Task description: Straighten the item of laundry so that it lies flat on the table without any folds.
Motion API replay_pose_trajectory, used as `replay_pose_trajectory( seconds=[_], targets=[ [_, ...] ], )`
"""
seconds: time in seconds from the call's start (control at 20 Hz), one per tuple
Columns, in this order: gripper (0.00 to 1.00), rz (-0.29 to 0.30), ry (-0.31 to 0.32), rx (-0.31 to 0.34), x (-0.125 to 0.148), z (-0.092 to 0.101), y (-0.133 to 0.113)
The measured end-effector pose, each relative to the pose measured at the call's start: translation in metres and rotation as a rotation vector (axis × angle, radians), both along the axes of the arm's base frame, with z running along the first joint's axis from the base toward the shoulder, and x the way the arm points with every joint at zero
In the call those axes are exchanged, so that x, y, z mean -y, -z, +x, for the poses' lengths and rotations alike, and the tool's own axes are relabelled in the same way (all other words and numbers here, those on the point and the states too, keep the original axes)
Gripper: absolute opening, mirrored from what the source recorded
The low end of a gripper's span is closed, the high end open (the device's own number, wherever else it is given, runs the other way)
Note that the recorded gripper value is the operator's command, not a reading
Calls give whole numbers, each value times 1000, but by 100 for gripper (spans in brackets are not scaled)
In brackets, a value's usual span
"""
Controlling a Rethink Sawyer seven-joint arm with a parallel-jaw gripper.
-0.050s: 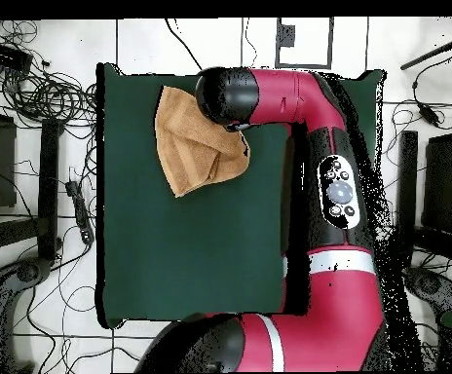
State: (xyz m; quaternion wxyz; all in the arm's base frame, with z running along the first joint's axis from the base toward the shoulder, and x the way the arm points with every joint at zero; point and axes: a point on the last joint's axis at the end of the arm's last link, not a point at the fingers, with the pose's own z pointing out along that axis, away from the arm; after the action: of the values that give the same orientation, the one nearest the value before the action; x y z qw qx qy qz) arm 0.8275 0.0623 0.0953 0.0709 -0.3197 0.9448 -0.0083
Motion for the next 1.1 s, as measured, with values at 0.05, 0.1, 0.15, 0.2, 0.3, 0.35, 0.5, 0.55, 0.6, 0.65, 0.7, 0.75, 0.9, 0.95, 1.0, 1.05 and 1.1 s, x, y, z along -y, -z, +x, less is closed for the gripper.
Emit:
replay_pose_trajectory(
  seconds=[0.05, 0.1, 0.15, 0.2, 0.3, 0.35, 0.5, 0.55, 0.6, 0.65, 0.7, 0.75, 0.9, 0.95, 1.0, 1.05, 1.1],
  targets=[
    [100, -1, -1, -1, 0, 0, 0],
    [100, -2, -2, -2, 0, -1, 0],
    [100, -2, -3, -3, 0, -2, 0],
    [100, -3, -5, -5, -1, -3, 0],
    [100, -4, -6, -7, -1, -4, 0],
    [100, -5, -8, -8, -1, -5, 0],
    [100, -7, -9, -10, -1, -6, 1],
    [100, -8, -10, -13, -1, -7, 2],
    [100, -8, -10, -14, -1, -7, 3],
    [100, -9, -11, -15, -1, -8, 3],
    [100, -9, -11, -17, -1, -8, 4],
    [100, -11, -12, -20, -1, -10, 5],
    [100, -18, -13, -31, 1, -14, 8],
    [100, -22, -12, -36, 3, -16, 9],
    [100, -29, -11, -42, 6, -19, 11],
    [100, -36, -10, -47, 9, -21, 13],
    [100, -41, -8, -52, 12, -23, 14]
  ],
)
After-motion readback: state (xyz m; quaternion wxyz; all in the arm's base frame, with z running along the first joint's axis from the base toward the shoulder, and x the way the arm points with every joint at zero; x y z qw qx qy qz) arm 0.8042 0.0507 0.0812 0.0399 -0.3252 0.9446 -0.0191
